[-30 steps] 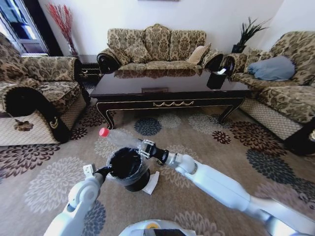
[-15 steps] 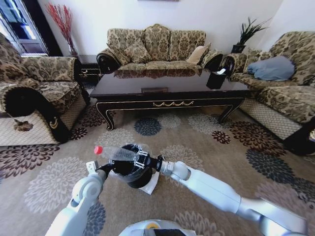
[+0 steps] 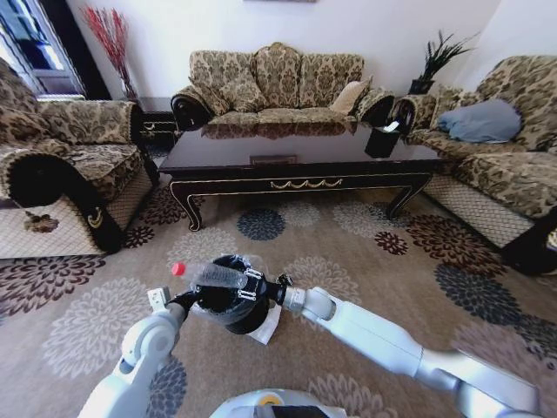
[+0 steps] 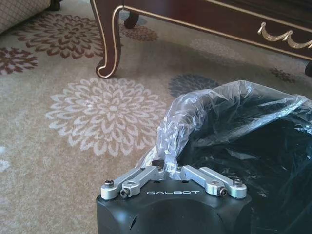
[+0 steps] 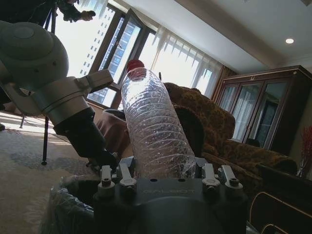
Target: Move to the front of the table and pick up the trash from the floor, then place it into the trash bin.
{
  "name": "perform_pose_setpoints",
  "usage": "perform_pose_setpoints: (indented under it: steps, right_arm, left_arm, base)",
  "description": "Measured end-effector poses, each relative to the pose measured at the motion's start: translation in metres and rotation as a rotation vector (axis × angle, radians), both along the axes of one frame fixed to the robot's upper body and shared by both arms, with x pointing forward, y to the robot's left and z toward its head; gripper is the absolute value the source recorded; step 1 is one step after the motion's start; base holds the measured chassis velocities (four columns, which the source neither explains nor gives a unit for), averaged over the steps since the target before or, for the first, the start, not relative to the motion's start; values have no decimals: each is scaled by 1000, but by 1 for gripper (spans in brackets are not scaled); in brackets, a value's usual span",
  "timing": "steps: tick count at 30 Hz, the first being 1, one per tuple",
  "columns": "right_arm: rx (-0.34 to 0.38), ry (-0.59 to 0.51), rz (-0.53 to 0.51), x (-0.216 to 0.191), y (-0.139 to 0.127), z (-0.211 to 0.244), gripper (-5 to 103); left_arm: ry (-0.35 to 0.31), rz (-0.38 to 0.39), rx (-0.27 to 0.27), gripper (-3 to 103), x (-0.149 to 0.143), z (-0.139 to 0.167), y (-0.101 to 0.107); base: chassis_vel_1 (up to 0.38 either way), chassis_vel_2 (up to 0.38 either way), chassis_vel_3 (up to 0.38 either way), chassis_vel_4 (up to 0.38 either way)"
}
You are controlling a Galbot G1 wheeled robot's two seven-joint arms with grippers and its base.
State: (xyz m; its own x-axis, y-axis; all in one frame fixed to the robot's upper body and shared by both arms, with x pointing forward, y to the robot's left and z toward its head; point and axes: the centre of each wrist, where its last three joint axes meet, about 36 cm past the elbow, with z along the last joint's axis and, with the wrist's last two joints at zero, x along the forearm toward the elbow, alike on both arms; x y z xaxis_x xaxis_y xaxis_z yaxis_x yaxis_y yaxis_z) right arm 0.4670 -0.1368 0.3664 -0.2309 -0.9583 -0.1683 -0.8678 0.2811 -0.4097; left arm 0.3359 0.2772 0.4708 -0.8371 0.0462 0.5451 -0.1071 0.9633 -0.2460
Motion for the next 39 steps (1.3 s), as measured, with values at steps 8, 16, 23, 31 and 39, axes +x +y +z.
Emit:
perform_pose_setpoints:
  steps: [8,16,23,31,39]
  right_arm:
    - [17,-6,-9,0,0,7,85]
    - [77,-22,-48,0,-8,43,100]
    - [83,-53,-103,5,-33,57,100]
    - [114,-3,-219,10,-53,73,100]
    - [140,21,-363,12,-89,91,100]
  left_arm:
    - [-11,10,9,4,-6,7,5]
    - [-9,33,18,4,-12,9,12]
    - [-21,47,24,4,-15,15,16]
    - [-49,88,32,4,-20,33,30]
    - [-58,106,54,4,-18,43,44]
  base:
    - [0,0,0,0]
    - [0,0,0,0]
    - [0,0,0,0]
    - [0,0,0,0]
    - [0,0,0,0]
